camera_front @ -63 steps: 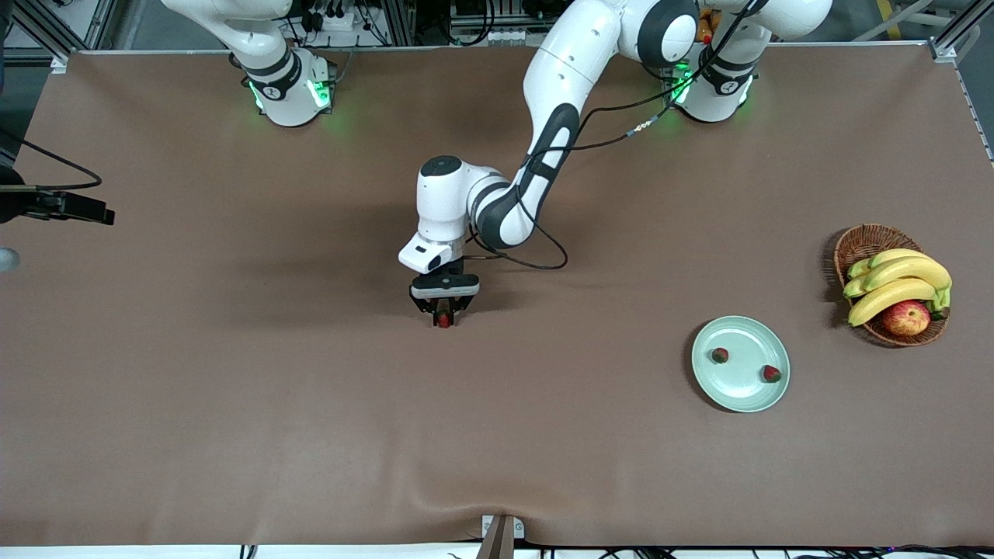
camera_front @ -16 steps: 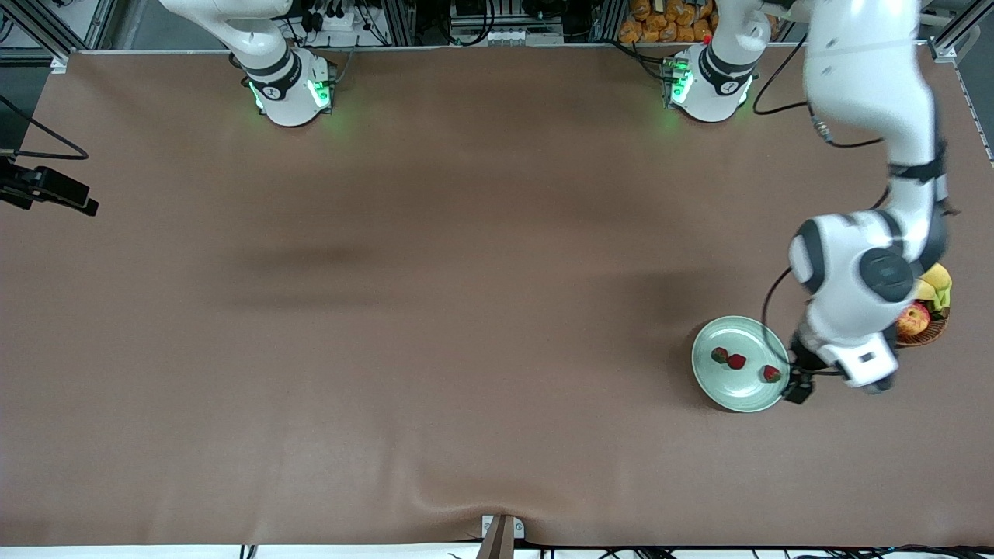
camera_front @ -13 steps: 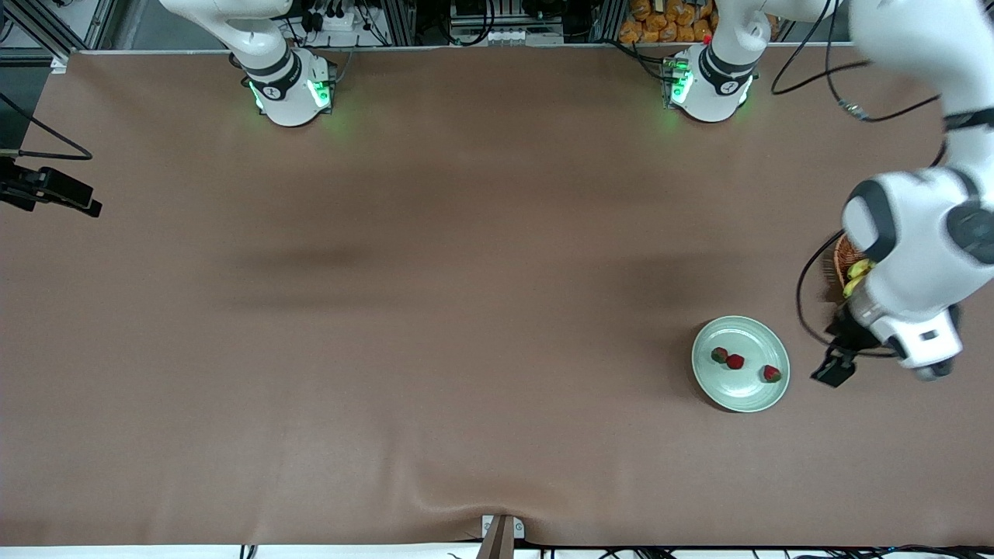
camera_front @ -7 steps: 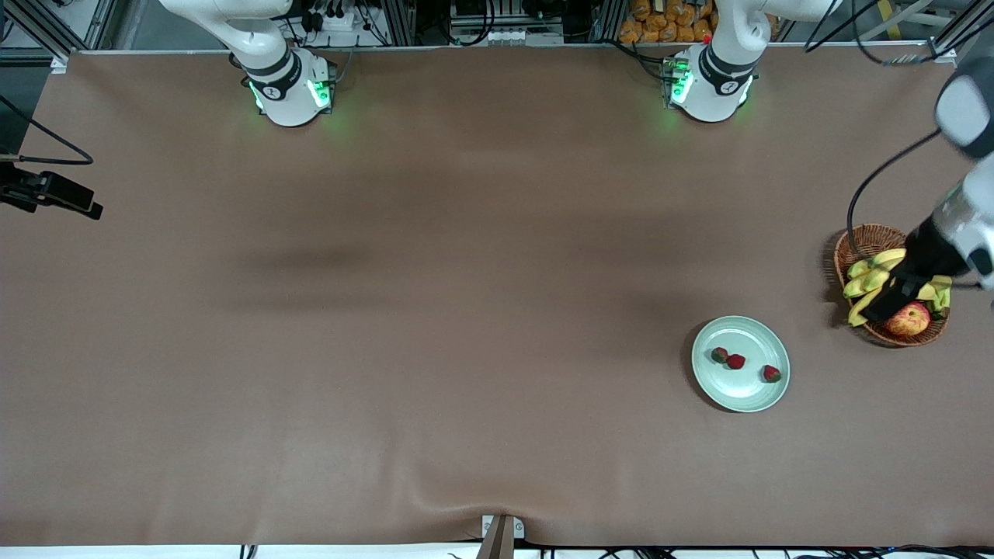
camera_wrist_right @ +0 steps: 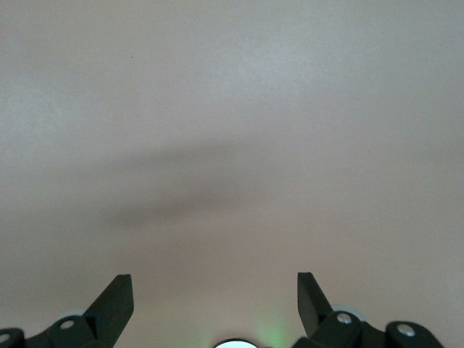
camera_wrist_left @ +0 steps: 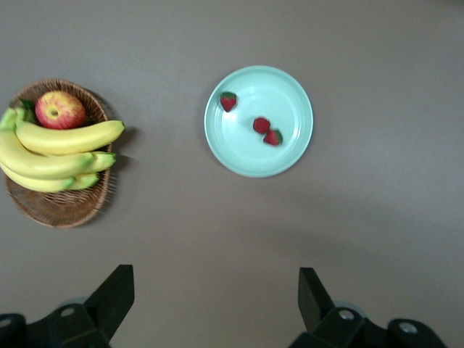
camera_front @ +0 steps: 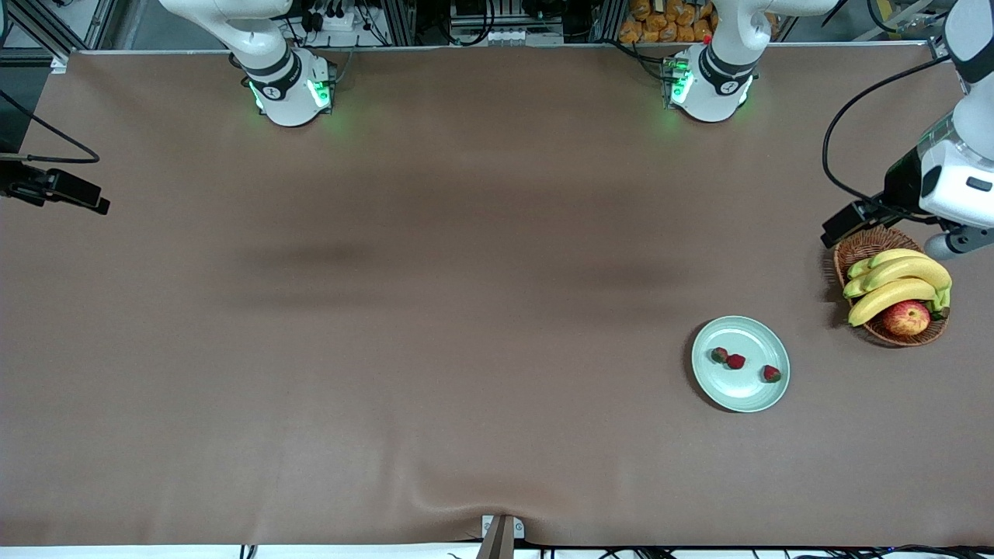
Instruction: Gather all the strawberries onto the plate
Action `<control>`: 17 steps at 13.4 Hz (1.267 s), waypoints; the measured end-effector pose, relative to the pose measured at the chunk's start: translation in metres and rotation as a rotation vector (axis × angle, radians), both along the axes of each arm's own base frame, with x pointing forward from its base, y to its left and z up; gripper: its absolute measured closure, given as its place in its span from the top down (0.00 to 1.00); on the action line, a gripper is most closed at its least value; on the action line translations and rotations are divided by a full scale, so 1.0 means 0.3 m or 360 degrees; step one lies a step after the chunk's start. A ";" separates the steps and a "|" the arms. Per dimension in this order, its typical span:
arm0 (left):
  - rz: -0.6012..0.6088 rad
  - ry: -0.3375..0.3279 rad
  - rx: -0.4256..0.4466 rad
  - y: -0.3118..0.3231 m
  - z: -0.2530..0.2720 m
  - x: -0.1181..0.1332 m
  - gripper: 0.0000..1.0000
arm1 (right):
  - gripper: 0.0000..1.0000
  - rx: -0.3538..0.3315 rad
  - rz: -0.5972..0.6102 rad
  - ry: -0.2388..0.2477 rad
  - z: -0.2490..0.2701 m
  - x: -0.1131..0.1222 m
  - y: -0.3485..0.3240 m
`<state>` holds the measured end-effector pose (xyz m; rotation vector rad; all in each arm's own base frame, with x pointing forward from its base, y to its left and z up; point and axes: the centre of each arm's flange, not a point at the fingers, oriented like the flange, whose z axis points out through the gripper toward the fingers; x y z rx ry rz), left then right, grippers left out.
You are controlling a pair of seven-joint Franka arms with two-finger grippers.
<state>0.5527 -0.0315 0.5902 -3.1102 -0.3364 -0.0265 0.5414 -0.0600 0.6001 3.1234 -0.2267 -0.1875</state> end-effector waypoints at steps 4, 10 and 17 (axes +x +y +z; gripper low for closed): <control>-0.0331 -0.0005 0.0009 0.046 0.173 -0.028 1.00 | 1.00 -0.0001 -0.0015 0.0011 0.033 -0.010 0.011; -0.0495 0.0054 -0.0022 -0.109 0.168 -0.042 1.00 | 1.00 0.0042 -0.0024 0.0009 0.067 -0.020 0.018; -0.0523 0.0084 -0.0023 -0.138 0.137 -0.026 1.00 | 1.00 0.0051 -0.0026 0.0054 0.062 -0.031 0.018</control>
